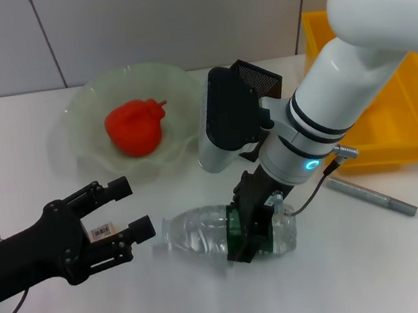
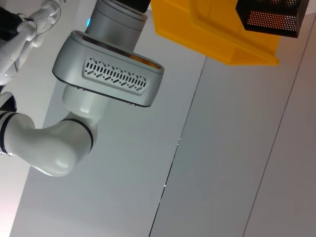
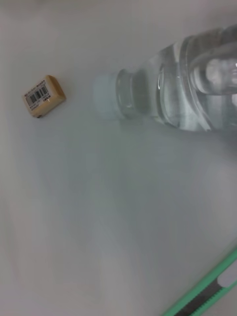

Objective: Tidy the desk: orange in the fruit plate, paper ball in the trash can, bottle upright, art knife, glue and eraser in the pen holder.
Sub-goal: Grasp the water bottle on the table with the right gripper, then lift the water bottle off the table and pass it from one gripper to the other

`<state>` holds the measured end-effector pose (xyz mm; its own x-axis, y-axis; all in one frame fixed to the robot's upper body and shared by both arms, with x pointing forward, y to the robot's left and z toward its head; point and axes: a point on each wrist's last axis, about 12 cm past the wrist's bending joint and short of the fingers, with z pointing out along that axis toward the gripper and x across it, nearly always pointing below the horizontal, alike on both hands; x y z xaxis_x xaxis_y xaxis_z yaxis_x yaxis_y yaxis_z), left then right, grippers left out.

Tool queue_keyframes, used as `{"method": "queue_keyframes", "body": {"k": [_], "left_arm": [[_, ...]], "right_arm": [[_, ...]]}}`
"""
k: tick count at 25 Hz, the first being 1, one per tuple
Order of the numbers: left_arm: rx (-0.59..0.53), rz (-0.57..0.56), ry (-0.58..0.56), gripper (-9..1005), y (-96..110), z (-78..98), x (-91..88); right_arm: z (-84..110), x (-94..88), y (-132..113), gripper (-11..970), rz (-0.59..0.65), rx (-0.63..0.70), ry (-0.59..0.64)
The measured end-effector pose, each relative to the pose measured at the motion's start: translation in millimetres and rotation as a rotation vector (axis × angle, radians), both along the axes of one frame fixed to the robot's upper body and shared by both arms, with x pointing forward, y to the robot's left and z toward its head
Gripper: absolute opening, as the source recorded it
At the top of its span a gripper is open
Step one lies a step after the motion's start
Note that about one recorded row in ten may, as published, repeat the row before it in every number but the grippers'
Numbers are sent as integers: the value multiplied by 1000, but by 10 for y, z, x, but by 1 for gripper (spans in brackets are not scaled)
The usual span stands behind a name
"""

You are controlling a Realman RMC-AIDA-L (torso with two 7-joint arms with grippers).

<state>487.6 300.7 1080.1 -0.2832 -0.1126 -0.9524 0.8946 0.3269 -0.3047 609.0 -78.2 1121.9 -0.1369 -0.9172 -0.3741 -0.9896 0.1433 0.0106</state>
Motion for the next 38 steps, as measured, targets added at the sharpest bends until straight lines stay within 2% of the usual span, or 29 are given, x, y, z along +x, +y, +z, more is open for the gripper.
{"method": "queue_keyframes", "body": {"k": [8,13,21,22,23,26,27,38], "left_arm": [[-1,4,0,781,2,-1,0],[-3,14,2,780,11,-11,-11],[-2,26,2,779,27,-12,-8],[-4,31,0,779,34,-10,-5],[-6,37,-2,778,41,-7,-3],[-18,64,-11,778,68,4,3],[-30,84,-15,778,83,10,9],[-57,99,-36,776,27,36,62]], "right_arm": [[-2,2,-14,785,-10,10,4],[40,-8,-64,769,-23,70,22],[139,18,-341,761,-72,244,52],[153,12,-440,760,-77,314,50],[153,12,-440,760,-77,314,50],[178,-3,-593,759,-82,429,26],[186,-22,-691,759,-89,512,5],[120,-155,-842,759,-76,712,-15]]}}
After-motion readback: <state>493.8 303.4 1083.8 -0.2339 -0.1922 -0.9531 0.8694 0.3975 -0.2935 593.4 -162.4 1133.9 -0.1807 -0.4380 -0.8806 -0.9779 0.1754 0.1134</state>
